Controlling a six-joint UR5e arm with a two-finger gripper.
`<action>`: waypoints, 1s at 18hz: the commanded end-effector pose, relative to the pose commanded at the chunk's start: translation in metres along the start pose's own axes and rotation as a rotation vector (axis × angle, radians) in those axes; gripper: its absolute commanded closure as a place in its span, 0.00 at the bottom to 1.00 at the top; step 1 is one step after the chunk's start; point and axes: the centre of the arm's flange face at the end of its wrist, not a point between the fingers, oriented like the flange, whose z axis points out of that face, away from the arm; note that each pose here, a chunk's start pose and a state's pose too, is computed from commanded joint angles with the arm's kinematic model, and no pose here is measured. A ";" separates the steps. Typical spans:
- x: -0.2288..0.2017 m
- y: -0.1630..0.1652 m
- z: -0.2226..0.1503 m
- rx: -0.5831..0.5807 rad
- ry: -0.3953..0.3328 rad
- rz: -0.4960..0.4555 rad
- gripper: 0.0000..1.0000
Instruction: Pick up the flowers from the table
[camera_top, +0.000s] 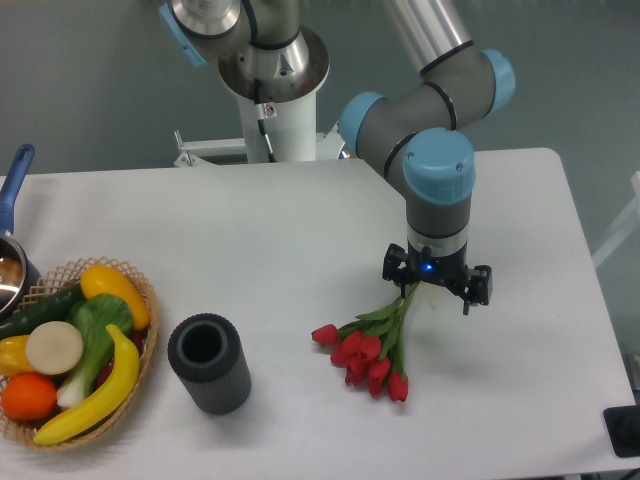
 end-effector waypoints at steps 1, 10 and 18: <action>0.000 0.002 -0.001 -0.012 -0.010 0.000 0.00; 0.025 0.014 0.030 0.007 -0.056 -0.003 0.00; 0.037 0.019 0.056 -0.025 -0.010 0.086 0.00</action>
